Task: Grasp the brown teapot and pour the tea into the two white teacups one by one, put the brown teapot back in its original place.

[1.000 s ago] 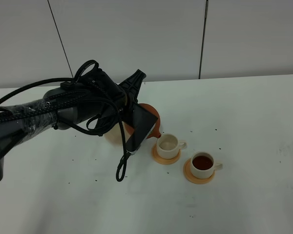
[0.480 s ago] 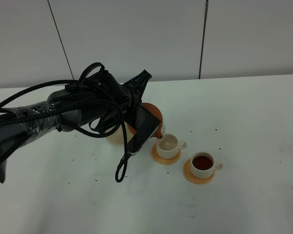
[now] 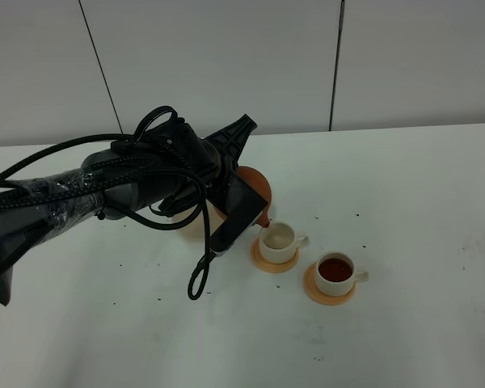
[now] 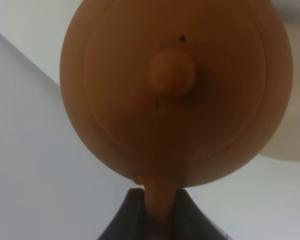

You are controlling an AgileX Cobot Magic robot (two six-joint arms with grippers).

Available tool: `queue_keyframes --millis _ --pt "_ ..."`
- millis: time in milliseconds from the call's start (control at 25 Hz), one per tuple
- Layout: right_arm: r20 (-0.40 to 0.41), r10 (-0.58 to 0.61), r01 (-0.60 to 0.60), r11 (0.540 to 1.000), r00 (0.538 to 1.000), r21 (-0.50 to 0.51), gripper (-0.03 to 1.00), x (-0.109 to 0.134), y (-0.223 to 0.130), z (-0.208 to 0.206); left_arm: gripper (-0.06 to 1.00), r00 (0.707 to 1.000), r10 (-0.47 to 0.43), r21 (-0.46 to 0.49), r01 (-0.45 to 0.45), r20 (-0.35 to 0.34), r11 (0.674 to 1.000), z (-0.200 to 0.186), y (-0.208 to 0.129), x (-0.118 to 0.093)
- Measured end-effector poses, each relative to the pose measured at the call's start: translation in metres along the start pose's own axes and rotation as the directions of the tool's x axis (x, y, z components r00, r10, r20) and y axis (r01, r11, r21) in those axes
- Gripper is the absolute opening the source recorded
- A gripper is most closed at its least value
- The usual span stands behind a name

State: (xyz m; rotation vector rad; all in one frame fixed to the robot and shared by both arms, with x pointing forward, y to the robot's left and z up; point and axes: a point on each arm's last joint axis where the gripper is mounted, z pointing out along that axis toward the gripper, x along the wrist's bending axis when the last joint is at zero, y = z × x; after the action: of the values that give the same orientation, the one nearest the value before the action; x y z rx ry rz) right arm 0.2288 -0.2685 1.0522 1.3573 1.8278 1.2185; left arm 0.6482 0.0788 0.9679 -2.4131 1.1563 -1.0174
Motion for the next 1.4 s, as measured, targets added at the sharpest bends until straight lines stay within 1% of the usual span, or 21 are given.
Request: queue_keyframes --millis 360,640,840,1040,1240,1400 --pt "0.000 0.000 0.000 1.000 1.000 0.000 0.24 0.0000 0.0000 0.0000 0.17 0.999 0.029 0.009 -0.029 -0.024 1.000 -0.0001 -0.0004 0.0023" --pt "0.000 0.000 0.000 1.000 1.000 0.000 0.24 0.0000 0.0000 0.0000 0.17 0.996 0.084 0.007 -0.083 -0.042 0.996 -0.0013 0.0028 0.0054" --pt "0.000 0.000 0.000 1.000 1.000 0.000 0.24 0.0000 0.0000 0.0000 0.17 0.993 0.110 0.017 -0.109 -0.049 0.994 -0.0014 0.0022 0.0062" --pt "0.000 0.000 0.000 1.000 1.000 0.000 0.24 0.0000 0.0000 0.0000 0.17 0.986 0.158 0.032 -0.156 -0.054 0.987 -0.0015 0.0011 0.0070" --pt "0.000 0.000 0.000 1.000 1.000 0.000 0.24 0.0000 0.0000 0.0000 0.17 0.983 0.171 0.038 -0.169 -0.059 0.985 -0.0016 0.0008 0.0076" --pt "0.000 0.000 0.000 1.000 1.000 0.000 0.24 0.0000 0.0000 0.0000 0.17 0.981 0.176 0.038 -0.174 -0.080 0.984 -0.0017 0.0012 0.0094"
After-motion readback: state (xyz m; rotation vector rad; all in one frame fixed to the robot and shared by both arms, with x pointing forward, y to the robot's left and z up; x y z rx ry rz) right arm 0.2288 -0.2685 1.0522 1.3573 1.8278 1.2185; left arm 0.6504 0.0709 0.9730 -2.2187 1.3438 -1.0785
